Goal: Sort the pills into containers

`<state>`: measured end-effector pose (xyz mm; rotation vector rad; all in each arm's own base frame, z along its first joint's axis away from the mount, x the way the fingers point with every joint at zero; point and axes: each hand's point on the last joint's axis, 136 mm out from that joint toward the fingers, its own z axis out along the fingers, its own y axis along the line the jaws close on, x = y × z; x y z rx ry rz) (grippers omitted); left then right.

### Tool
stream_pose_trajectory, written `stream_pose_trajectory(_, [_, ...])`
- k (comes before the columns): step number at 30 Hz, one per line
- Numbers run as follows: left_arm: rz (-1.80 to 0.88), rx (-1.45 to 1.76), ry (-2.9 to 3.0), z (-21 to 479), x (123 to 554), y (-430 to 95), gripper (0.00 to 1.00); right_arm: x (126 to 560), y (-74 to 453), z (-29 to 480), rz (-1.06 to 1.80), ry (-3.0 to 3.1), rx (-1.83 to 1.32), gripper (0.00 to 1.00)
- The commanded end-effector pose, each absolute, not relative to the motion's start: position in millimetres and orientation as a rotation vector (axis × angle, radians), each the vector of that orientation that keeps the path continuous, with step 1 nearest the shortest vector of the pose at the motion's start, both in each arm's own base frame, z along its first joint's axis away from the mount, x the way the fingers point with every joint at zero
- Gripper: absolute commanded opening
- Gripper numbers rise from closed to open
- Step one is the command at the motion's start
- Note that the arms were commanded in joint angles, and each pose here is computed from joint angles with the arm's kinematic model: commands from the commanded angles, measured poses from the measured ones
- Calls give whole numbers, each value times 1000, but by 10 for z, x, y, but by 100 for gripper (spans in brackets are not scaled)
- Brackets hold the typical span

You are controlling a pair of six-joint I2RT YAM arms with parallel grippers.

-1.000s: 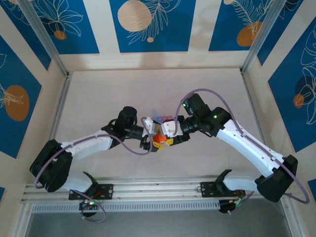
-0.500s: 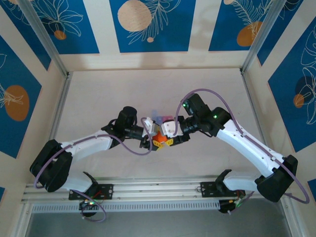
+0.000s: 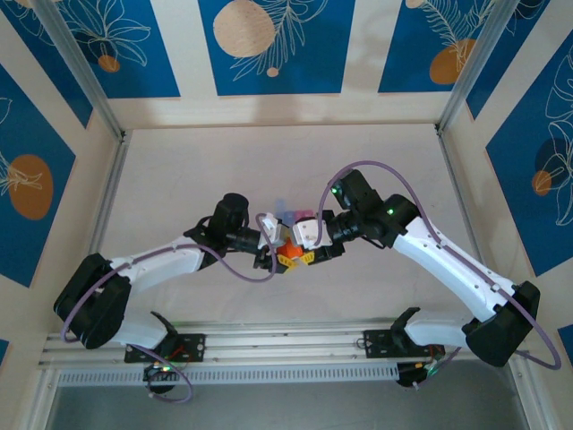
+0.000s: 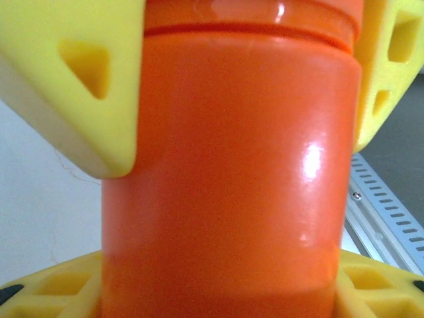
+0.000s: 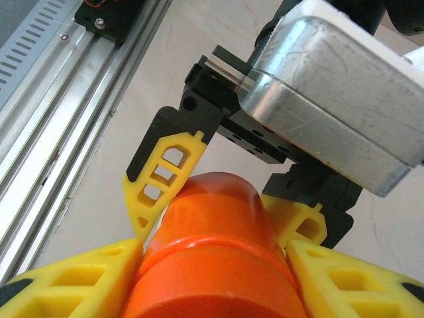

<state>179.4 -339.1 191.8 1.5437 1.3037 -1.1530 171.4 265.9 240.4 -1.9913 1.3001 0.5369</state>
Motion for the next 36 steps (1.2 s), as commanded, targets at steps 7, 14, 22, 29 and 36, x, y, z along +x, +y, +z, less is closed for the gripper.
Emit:
stream_pose_trajectory(7, [-1102, 1542, 1270, 1964, 1813, -3422, 0, 1771, 2589, 2670, 530, 1339, -1882, 69])
stream_pose_trajectory(14, [-1023, 1469, 1296, 2020, 1962, -3423, 0, 1810, 2502, 2839, 526, 1386, -1798, 74])
stream_pose_trajectory(22, [-915, 1106, 1276, 2475, 2354, -3328, 0, 2407, 2330, 3390, 522, 1675, -1214, 67])
stream_pose_trajectory(29, [-805, 780, 1361, 2606, 2765, -3099, 0, 2882, 1987, 3654, 614, 1949, -445, 62])
stream_pose_trajectory(36, [-789, 703, 1482, 2547, 2945, -3091, 0, 2918, 2241, 3630, 738, 1939, -244, 60])
